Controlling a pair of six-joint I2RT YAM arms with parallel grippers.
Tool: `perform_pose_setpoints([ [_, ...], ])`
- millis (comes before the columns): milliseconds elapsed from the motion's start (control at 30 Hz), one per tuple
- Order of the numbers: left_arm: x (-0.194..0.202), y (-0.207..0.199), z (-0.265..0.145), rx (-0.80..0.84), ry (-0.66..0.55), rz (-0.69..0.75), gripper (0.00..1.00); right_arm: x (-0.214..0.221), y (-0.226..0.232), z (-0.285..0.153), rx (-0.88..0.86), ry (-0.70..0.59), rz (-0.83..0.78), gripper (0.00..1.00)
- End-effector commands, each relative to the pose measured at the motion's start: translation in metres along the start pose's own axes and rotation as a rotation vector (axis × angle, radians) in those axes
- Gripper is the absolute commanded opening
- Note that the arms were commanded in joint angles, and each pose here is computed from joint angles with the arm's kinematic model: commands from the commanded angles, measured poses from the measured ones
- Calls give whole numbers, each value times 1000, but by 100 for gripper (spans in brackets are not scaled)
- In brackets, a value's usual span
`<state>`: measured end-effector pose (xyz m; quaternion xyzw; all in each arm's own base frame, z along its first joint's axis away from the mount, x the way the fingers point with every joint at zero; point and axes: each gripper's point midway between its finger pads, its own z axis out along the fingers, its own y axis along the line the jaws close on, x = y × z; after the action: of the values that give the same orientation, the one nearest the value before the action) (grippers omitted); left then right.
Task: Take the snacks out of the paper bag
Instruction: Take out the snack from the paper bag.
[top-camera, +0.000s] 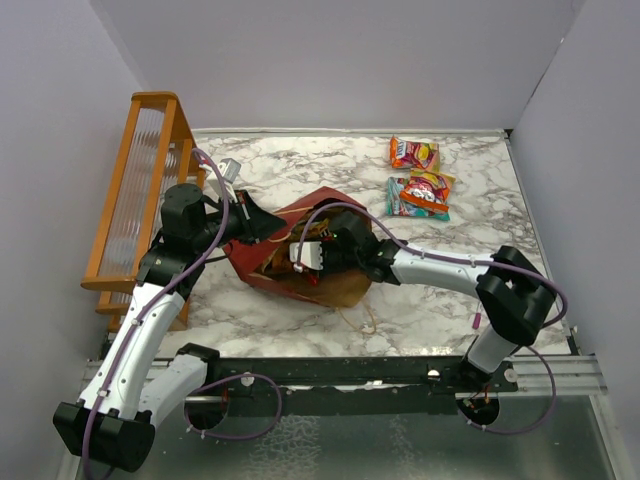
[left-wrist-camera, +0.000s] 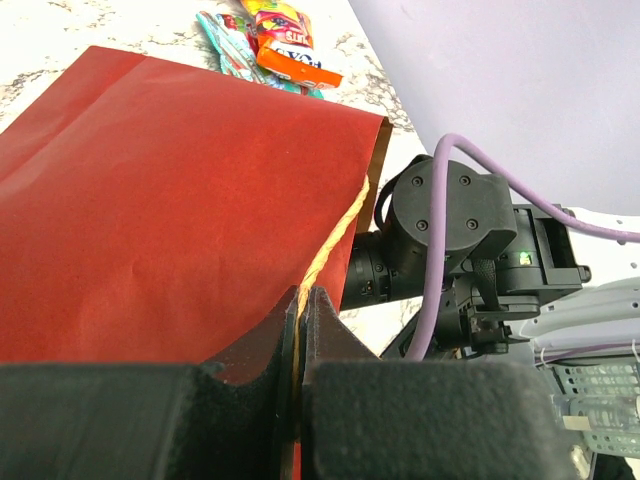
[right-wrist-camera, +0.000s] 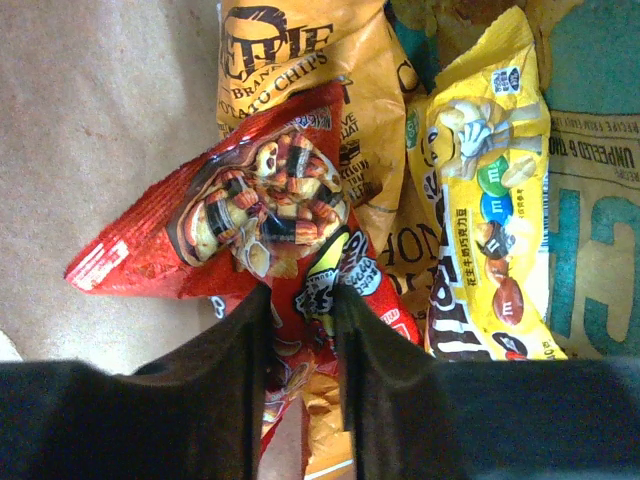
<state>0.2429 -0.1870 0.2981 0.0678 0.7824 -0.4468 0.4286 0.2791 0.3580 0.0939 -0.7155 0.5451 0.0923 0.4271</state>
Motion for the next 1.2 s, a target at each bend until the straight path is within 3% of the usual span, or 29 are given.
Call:
perform_pose_setpoints([
  [0, -12, -5, -2, -2, -36, 33, 0, -25, -16, -12, 41, -68, -3, 21],
  [133, -12, -6, -3, 1, -36, 34, 0, -32, -15, -18, 32, -91, 8, 14],
  [400, -12, -7, -4, 0, -38, 34, 0, -51, -22, -50, 53, -137, 30, 13],
  [800, -12, -8, -7, -6, -40, 29, 0, -94, -38, -152, 189, -291, 62, 9],
  [867, -12, -8, -8, -7, -39, 28, 0, -101, -39, -177, 225, -331, 75, 4],
  [1000, -12, -8, -8, -10, -41, 29, 0, -110, -53, -233, 383, -410, 152, 1],
  [1167, -13, -9, -8, -11, -46, 16, 0, -82, -91, -288, 761, -434, 370, 2],
])
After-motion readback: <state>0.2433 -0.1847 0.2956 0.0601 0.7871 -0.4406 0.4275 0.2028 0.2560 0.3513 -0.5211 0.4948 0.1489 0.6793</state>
